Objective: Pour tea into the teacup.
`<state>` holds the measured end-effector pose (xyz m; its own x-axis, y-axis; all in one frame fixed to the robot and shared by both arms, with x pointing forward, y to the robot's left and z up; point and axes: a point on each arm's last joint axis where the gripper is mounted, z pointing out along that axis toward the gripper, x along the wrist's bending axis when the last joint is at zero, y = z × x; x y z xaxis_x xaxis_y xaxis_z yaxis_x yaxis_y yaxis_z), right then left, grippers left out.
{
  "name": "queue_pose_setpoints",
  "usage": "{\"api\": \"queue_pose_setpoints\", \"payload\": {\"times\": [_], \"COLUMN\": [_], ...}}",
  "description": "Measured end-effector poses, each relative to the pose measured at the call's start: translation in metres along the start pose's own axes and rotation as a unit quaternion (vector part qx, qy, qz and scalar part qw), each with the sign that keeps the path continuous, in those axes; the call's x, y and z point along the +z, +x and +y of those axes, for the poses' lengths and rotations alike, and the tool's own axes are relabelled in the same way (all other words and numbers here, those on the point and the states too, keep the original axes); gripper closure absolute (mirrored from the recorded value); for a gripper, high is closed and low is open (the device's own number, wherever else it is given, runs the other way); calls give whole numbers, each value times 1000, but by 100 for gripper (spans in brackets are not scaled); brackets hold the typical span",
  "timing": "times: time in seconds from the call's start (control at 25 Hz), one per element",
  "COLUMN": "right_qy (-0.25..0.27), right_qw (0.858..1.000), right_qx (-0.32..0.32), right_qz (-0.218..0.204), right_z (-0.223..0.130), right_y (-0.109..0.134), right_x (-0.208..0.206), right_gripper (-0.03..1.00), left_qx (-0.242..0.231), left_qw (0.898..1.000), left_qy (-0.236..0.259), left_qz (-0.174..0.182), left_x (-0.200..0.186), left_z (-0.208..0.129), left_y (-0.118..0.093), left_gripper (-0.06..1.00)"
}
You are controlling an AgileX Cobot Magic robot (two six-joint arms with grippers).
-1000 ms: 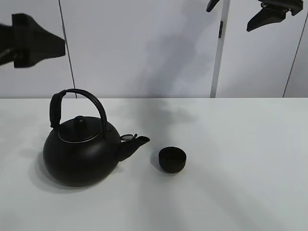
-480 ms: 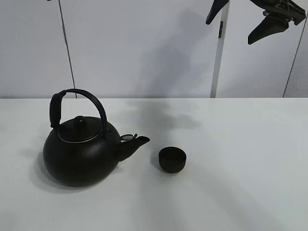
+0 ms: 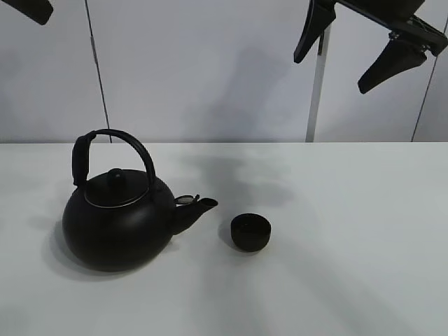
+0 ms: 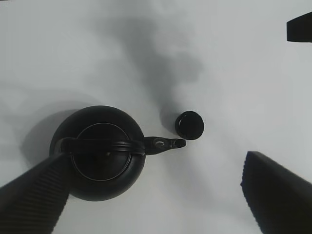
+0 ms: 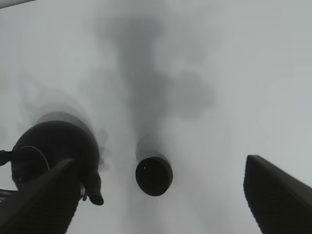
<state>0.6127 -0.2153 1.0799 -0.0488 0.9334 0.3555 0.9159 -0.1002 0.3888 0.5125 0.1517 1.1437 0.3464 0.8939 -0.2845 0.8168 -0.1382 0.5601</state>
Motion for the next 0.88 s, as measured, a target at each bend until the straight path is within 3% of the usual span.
{"api": "queue_pose_setpoints", "payload": {"times": [0.2,0.44,0.64,0.88], "right_qy": [25,25,22,18], "right_qw": [999,999,999,999], "right_qx": [14,14,16,16], "right_qz": [25,36,39,39], "right_z": [-4,-4,-4,-3], "right_y": [5,7,7,7], "right_x": [0,0,0,0], "right_gripper": [34,34,34,34], "left_qx": [-7,-41,-52,-54], "left_qw": [999,997,996,994], "left_qy": [32,56,68,92], "left_qz": [4,16,-20,-25], "left_x": [8,10,19,40], "left_z": [9,12,14,14], "left_y": [3,29,33,37], "left_gripper": [26,26,26,26]}}
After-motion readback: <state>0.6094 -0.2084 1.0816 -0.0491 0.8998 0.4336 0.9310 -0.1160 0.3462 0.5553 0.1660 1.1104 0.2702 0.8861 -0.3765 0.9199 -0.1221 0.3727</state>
